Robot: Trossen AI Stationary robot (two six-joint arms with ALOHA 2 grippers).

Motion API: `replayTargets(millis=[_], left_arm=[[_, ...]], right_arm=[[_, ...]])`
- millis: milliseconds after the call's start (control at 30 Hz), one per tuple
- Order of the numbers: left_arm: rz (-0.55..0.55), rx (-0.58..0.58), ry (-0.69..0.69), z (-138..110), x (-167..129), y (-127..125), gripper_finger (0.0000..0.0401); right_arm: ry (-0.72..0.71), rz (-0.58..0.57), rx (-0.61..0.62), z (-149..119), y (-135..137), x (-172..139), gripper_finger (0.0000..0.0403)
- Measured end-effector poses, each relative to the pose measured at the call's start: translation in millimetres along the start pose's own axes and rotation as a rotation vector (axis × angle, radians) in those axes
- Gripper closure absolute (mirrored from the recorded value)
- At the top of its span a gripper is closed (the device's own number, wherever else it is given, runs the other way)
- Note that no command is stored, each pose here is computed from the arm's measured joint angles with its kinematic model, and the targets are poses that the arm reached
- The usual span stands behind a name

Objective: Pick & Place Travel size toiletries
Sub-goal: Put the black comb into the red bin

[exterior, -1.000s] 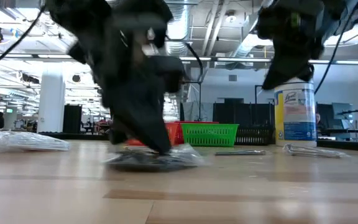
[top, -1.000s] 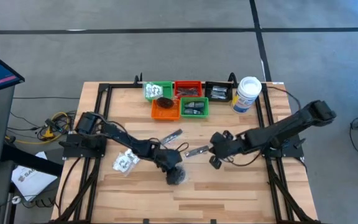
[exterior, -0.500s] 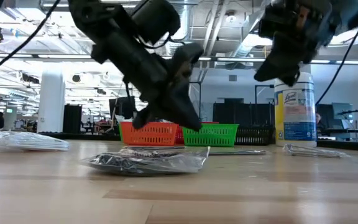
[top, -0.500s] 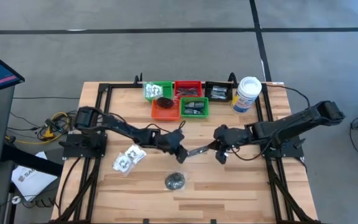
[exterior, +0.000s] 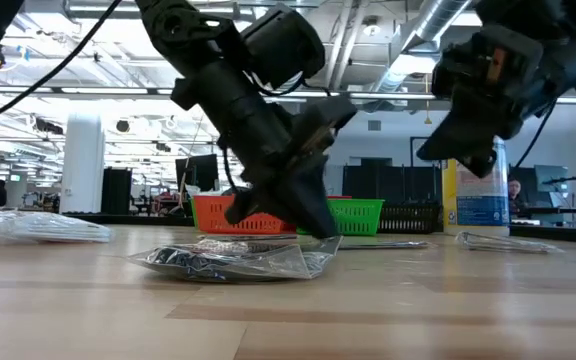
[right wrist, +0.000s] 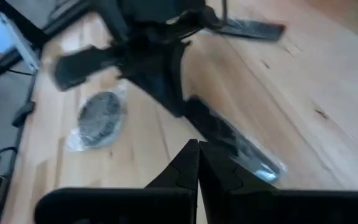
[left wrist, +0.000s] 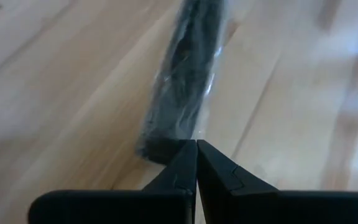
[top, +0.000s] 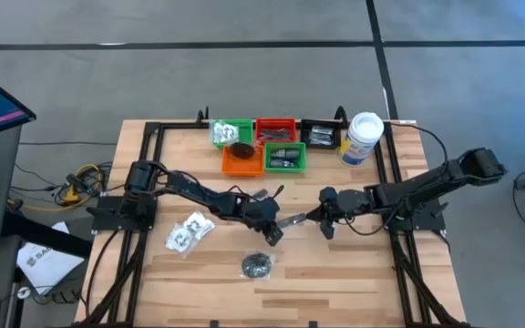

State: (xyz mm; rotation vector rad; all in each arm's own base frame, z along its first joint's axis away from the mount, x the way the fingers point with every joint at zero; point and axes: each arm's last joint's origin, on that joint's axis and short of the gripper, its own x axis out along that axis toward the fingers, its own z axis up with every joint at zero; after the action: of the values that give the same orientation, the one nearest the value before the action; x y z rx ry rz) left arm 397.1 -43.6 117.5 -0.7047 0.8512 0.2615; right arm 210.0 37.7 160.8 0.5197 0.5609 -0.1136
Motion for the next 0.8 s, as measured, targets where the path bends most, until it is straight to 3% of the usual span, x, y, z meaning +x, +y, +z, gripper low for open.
replayTargets(millis=[567,800], left_arm=[[0.013,0.025,0.075,-5,-2,4,0.0401],[0.099,0.08,0.115,-6,-20,7,0.0401]], right_arm=[[-0.005,0.051,-0.002,3,1,1,0.0403],[0.011,0.064,0.03,8,-6,2,0.0403]])
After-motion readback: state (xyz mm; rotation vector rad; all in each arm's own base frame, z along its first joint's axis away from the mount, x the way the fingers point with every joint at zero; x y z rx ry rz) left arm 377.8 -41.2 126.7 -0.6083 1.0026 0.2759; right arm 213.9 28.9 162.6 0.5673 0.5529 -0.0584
